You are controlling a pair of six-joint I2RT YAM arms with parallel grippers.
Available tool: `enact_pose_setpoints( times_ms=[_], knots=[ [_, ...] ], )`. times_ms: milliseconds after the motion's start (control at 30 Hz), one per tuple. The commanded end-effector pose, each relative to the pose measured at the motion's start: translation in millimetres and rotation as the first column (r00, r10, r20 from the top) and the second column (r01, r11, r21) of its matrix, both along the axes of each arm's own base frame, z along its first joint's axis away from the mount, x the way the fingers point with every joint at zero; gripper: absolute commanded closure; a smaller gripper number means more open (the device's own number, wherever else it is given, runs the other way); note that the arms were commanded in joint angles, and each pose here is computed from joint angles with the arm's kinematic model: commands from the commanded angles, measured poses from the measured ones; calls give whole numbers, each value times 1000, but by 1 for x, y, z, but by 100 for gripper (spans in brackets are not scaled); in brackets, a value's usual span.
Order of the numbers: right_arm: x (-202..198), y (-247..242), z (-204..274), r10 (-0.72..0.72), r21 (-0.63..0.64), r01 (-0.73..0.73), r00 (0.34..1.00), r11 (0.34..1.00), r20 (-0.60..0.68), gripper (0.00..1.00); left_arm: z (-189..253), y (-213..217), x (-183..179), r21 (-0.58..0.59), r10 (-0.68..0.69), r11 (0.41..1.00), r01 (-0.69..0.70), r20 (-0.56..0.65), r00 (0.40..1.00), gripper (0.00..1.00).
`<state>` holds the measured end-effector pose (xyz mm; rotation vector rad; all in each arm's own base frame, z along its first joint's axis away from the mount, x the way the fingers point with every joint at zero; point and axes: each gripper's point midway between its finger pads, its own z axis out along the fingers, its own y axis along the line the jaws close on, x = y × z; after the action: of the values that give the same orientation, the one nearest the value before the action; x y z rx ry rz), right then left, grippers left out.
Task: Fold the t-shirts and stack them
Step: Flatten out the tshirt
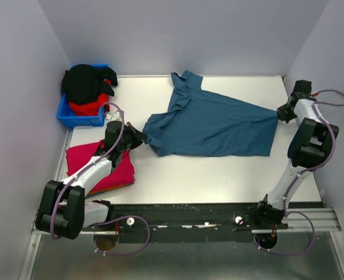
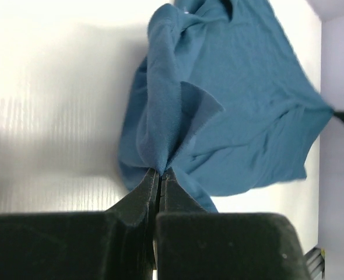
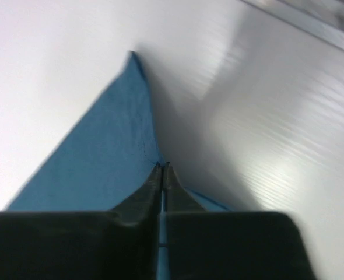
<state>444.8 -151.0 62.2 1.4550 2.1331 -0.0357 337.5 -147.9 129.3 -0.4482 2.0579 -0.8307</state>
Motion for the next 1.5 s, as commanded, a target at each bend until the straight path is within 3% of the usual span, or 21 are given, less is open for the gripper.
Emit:
enact_pose_setpoints(
  times_ms=[0,67,133,267,333,500,633,667,1167,1200,1367,1400,1467],
  knots=[
    [23,9,18,177,60,-177,984,982,4,70,-5,-19,-8,-35,-77,996,77,2,997,100],
    [21,28,25,245,49,-250,966,967,87,44,-12,-13,-10,2,-61,998,61,-24,998,96],
    [9,38,31,277,1,-280,951,960,139,34,-14,-4,-11,43,-24,999,25,-34,999,82],
    [-14,57,35,361,-57,-357,924,932,127,35,-5,9,-11,79,36,996,-36,6,999,50],
    [-15,71,34,424,-70,-418,898,906,118,37,-3,14,-12,95,53,994,-54,16,998,45],
    [-5,90,15,501,-55,-499,866,865,14,41,2,25,-11,145,90,985,-94,33,995,43],
    [13,97,-1,537,-27,-538,843,843,-28,42,0,34,-12,171,128,976,-132,37,991,18],
    [15,99,-6,540,-18,-540,841,841,-35,42,0,35,-12,173,133,975,-138,39,990,16],
    [32,109,-26,566,35,-565,823,824,-42,51,0,30,-10,156,111,981,-116,37,993,15],
    [33,111,-27,569,42,-567,822,822,-38,53,-1,29,-11,157,108,981,-112,34,994,15],
    [27,111,-22,559,35,-558,828,829,-38,87,-2,27,-11,153,96,983,-100,36,995,15],
    [25,110,-19,555,27,-554,831,832,-33,88,-1,27,-11,153,97,983,-102,39,995,15],
    [22,110,-11,552,17,-552,833,834,-24,99,-1,27,-10,151,96,983,-101,39,995,15]
  ],
)
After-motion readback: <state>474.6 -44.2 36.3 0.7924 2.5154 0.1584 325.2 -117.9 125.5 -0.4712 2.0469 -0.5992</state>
